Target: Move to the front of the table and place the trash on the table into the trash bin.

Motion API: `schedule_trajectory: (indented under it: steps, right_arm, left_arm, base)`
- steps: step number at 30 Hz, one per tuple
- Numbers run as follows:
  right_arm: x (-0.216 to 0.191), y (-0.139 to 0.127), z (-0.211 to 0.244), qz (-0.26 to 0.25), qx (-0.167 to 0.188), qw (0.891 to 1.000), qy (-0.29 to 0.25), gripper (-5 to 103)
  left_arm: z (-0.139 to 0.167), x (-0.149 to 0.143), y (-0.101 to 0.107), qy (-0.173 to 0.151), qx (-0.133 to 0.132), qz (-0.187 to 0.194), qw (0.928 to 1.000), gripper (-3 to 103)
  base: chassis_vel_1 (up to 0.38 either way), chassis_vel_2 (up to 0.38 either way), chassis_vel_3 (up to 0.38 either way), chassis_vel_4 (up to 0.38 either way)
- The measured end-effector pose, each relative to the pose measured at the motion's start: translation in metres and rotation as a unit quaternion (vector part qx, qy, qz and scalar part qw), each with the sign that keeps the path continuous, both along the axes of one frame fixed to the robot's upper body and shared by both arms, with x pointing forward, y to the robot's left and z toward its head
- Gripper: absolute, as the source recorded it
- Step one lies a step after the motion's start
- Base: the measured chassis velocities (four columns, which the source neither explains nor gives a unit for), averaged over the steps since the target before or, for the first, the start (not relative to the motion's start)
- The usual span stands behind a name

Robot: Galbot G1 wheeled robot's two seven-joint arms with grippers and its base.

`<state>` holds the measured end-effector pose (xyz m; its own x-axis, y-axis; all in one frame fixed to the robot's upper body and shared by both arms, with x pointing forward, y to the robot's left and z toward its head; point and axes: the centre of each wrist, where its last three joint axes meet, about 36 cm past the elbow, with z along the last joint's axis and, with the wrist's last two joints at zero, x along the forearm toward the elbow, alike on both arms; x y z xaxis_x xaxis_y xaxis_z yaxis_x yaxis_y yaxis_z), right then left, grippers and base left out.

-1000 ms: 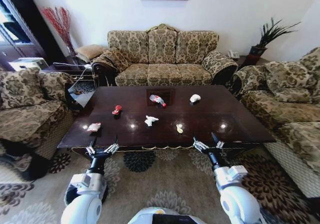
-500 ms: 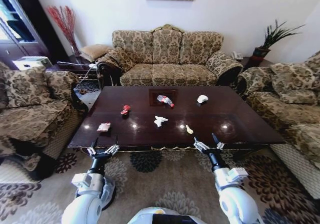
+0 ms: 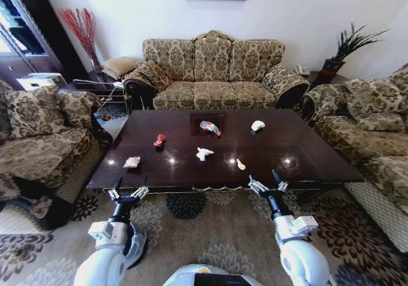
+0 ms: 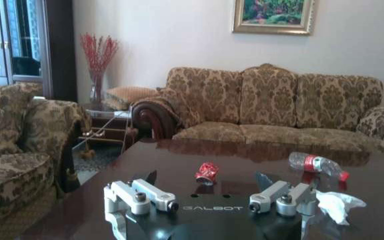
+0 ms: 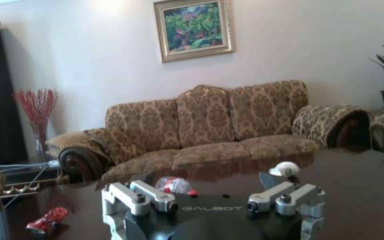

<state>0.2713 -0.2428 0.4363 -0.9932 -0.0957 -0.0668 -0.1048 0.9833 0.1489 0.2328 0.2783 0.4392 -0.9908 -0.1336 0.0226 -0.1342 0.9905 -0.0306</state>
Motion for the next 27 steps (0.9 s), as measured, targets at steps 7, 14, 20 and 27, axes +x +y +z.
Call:
schedule_trajectory:
  steps: [7,14,20,27]
  right_arm:
    - [0.002,0.001,-0.007,-0.004,0.001,1.000,-0.006,100]
    - [-0.001,0.000,-0.014,-0.007,-0.007,1.000,-0.002,100]
    - [-0.001,-0.002,-0.015,-0.009,-0.008,1.000,-0.010,100]
    - [-0.002,-0.003,-0.014,-0.011,-0.005,1.000,-0.019,100]
  left_arm:
    - [-0.002,0.001,0.003,0.002,0.001,0.001,1.0000,99]
    - [-0.018,-0.003,0.011,0.027,-0.001,0.007,0.9996,99]
    - [-0.045,-0.005,0.027,0.068,0.009,0.016,0.9975,99]
    - [-0.072,-0.009,0.044,0.115,0.020,0.031,0.9927,99]
  base:
    - [0.161,-0.167,-0.171,0.171]
    - [0.102,-0.146,-0.139,0.139]
    - [0.001,0.008,0.002,-0.012]
    - [0.026,0.057,-0.036,-0.064]
